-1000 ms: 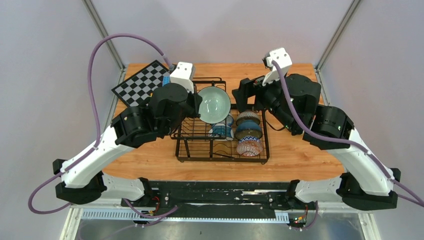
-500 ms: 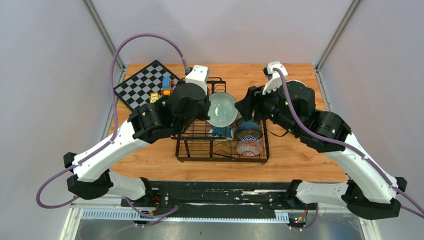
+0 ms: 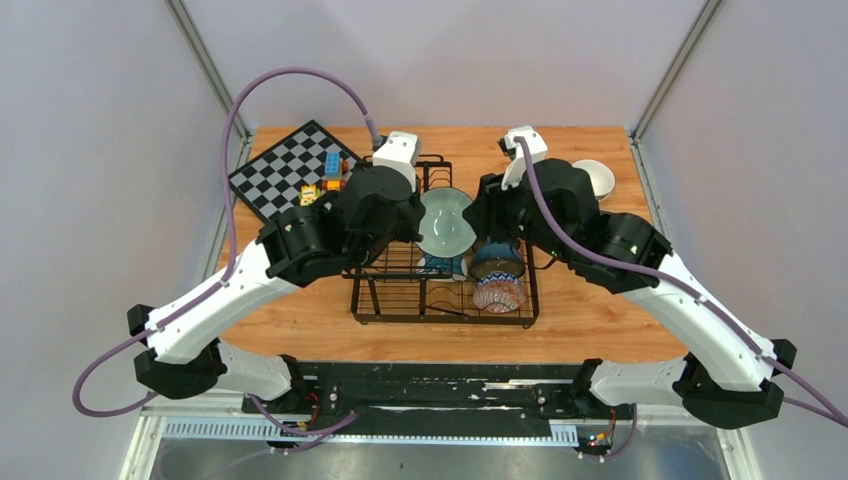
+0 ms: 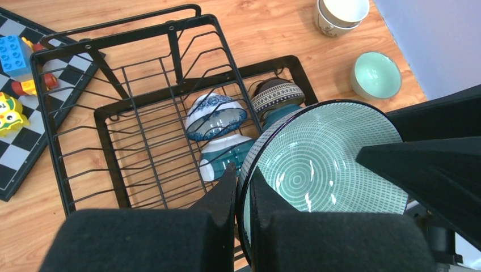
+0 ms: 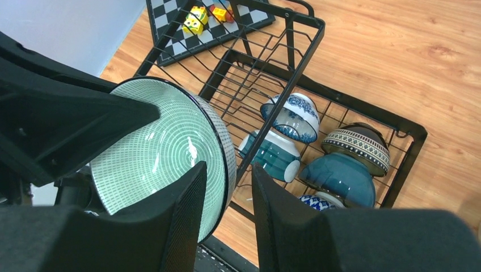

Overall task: Unload the bowls from the dish rack
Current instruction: Place the bowl with the bowl.

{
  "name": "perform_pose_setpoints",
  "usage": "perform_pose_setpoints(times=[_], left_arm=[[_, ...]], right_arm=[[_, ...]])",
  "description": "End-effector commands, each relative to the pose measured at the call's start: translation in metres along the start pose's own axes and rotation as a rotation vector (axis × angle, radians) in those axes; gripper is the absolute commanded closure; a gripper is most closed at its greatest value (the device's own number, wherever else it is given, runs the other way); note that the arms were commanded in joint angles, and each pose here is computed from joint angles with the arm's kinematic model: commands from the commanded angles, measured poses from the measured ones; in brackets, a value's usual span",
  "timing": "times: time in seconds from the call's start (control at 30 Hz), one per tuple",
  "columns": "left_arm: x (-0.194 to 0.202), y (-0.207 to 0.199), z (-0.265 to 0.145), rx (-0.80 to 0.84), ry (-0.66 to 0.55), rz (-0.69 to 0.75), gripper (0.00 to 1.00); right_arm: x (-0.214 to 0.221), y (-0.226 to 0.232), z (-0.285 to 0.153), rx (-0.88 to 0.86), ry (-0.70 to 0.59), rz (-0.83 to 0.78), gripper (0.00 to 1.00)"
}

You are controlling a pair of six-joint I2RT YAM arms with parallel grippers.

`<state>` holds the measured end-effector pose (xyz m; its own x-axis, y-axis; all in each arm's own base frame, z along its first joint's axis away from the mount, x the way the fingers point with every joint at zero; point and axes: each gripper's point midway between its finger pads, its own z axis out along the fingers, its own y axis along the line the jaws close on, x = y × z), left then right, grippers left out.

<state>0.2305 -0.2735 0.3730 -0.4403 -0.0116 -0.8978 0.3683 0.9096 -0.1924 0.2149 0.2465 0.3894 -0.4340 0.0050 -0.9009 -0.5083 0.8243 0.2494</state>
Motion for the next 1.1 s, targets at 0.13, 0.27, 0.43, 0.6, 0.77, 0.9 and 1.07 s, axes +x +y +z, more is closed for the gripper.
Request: perform_pose_setpoints(times=[0.13, 0.27, 0.43, 0.6, 0.77, 0.9, 1.07], left_arm=[[-0.013, -0.010, 0.005, 0.024, -0.039, -0.062, 1.00], [-0.011, -0.012, 0.007, 0.029, -0.033, -0.058, 1.00], [-0.009, -0.015, 0.009, 0.043, -0.032, -0.060, 0.99], [-0.011, -0.019, 0.008, 0.067, -0.035, -0.067, 0.62], [-0.019, -0.025, -0.002, 0.119, -0.045, -0.077, 0.18], [-0.035, -0.020, -0.021, 0.146, -0.090, -0.079, 0.00], [-0.043, 0.008, -0.048, 0.145, -0.223, -0.098, 0.00]], right_arm=[[0.020, -0.018, 0.010, 0.100, 0.080, -0.021, 0.71], [0.025, -0.021, 0.011, 0.113, 0.095, -0.025, 0.81], [0.028, -0.022, 0.012, 0.117, 0.105, -0.028, 1.00], [0.025, -0.024, 0.008, 0.122, 0.098, -0.038, 1.00], [0.012, -0.037, -0.003, 0.177, 0.073, -0.076, 1.00], [-0.009, -0.074, -0.028, 0.311, 0.055, -0.144, 1.00], [-0.003, -0.147, -0.048, 0.483, 0.085, 0.001, 1.00]])
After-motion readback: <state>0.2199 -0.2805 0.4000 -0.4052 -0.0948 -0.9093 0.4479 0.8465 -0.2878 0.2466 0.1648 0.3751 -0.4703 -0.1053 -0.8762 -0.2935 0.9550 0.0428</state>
